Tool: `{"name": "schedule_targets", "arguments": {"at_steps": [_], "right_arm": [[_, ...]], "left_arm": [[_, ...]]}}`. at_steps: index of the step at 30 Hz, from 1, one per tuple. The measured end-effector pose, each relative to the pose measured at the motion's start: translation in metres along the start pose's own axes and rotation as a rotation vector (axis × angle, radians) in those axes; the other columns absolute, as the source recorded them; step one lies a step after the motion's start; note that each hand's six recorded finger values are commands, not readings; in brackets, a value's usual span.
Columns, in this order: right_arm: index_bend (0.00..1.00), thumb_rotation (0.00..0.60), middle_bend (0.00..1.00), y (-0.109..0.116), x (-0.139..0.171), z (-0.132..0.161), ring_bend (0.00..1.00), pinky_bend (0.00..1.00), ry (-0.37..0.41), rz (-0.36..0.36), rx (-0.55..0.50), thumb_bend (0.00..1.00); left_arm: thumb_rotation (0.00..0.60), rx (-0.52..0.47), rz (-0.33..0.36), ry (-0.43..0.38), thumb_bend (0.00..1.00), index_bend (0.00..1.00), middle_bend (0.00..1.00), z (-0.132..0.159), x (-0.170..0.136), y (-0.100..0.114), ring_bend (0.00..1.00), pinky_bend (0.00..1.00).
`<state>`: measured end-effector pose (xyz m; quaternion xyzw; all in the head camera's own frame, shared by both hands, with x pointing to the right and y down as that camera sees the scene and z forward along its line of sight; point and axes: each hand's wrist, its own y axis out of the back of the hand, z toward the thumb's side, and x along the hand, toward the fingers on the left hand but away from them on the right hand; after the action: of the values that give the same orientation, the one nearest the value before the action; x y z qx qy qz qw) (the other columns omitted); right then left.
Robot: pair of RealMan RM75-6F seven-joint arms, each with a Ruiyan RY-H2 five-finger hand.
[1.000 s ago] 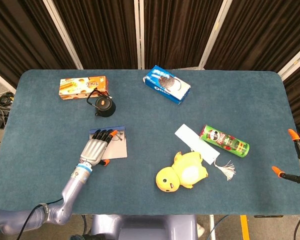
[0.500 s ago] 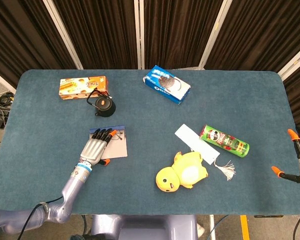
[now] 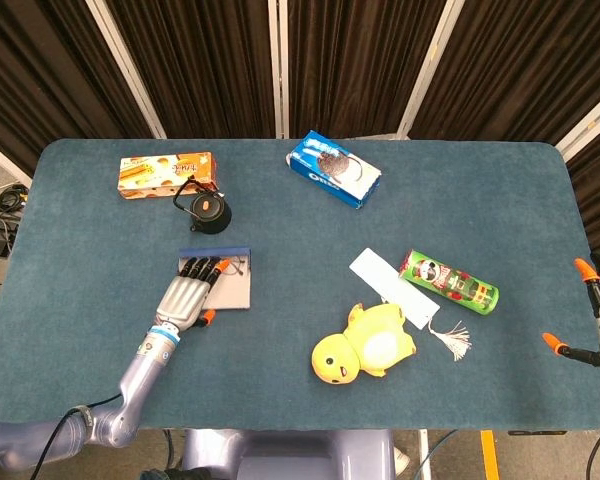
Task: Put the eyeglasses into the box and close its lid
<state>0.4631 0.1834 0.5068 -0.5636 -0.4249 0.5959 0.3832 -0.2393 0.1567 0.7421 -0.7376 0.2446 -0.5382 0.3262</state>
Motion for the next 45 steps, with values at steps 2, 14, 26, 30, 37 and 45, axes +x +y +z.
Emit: {"name": "schedule_targets", "arguments": {"at_steps": [2, 14, 26, 30, 37, 45], "right_arm": [[0.0, 0.6, 0.0, 0.0, 0.0, 0.0, 0.0, 0.0, 0.0, 0.0, 0.0, 0.0], [0.0, 0.6, 0.0, 0.0, 0.0, 0.0, 0.0, 0.0, 0.0, 0.001, 0.002, 0.0], [0.0, 0.6, 0.0, -0.002, -0.001, 0.0, 0.0, 0.0, -0.002, 0.007, 0.005, 0.0], [0.0, 0.6, 0.0, -0.003, -0.001, 0.0, 0.0, 0.0, -0.003, 0.007, 0.007, 0.0], [0.0, 0.6, 0.0, -0.003, -0.001, 0.0, 0.0, 0.0, -0.002, 0.008, 0.005, 0.0], [0.0, 0.6, 0.0, -0.001, 0.0, 0.002, 0.0, 0.0, 0.004, 0.004, 0.001, 0.0]], "left_arm": [[0.6, -0.002, 0.001, 0.002, 0.58, 0.0, 0.0, -0.001, 0.0, 0.001, 0.0, 0.0], [0.6, 0.001, 0.006, 0.013, 0.59, 0.0, 0.0, -0.004, 0.004, 0.002, 0.0, 0.0], [0.6, 0.005, 0.06, 0.024, 0.59, 0.41, 0.0, -0.007, 0.018, 0.015, 0.0, 0.0], [0.6, 0.008, 0.046, 0.028, 0.58, 0.47, 0.0, -0.007, 0.019, 0.009, 0.0, 0.0], [0.6, 0.005, 0.035, 0.011, 0.58, 0.62, 0.0, -0.004, 0.013, 0.004, 0.0, 0.0], [0.6, -0.017, 0.041, -0.01, 0.58, 0.67, 0.0, -0.001, 0.0, 0.014, 0.0, 0.0]]}}
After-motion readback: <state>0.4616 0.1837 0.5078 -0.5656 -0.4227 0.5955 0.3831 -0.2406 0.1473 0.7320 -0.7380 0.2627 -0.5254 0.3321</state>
